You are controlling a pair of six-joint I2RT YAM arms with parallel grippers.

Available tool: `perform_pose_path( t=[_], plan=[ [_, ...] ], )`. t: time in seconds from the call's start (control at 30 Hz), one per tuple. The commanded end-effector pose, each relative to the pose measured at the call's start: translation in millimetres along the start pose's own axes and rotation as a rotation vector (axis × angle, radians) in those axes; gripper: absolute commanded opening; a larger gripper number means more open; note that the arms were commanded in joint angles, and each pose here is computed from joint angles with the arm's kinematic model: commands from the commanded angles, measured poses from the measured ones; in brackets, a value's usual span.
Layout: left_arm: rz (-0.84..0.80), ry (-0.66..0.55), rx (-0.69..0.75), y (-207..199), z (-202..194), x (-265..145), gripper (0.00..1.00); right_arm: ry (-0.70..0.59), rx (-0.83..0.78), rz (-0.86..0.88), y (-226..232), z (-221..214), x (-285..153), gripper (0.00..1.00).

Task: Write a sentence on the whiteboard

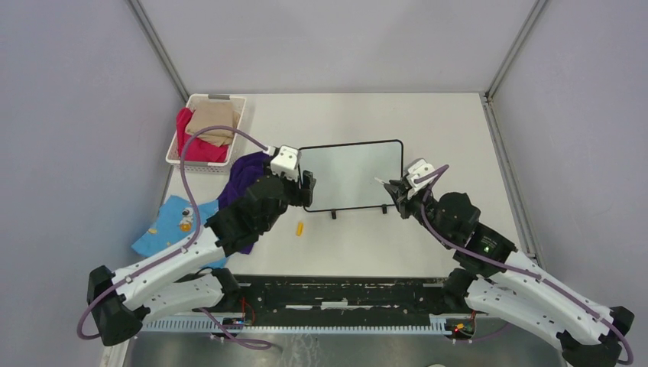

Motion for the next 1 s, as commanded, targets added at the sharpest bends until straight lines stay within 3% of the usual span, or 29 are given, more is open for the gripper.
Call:
perform_pose_path(
  t=[0.0,0.13,0.27,0.37,0.53,0.97],
  plan=[
    [-0.036,-0.059,0.03,-11,8,16,0.76,-0.052,-0.015,-0.036,-3,10,8,0.0],
    [-0.047,-0.039,0.019,-18,15,21,0.76,-0.044,0.008,-0.052,-3,14,13,0.0],
    [-0.032,-0.057,-0.033,-16,21,13,0.82,-0.017,0.025,-0.081,-4,19,20,0.0],
    [-0.067,-0.018,-0.083,-15,15,3,0.9,-0.012,0.064,-0.106,-4,23,23,0.0],
    [-0.125,0.066,-0.177,-9,-11,-15,0.92,-0.068,0.131,-0.154,-5,16,19,0.0],
    [-0.085,0.318,-0.27,-12,-83,2,0.78,-0.033,0.158,-0.063,9,-1,25,0.0]
  ],
)
Point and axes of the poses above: each gripper's point midway between its finger pads, its own x axis out along the fingers, its own y axis along the line the jaws close on, z = x × y, the point moved 9 cm from there along -x, back along the fingers, and after that the axes turned 8 degrees about -x, right-handed, at the moved point
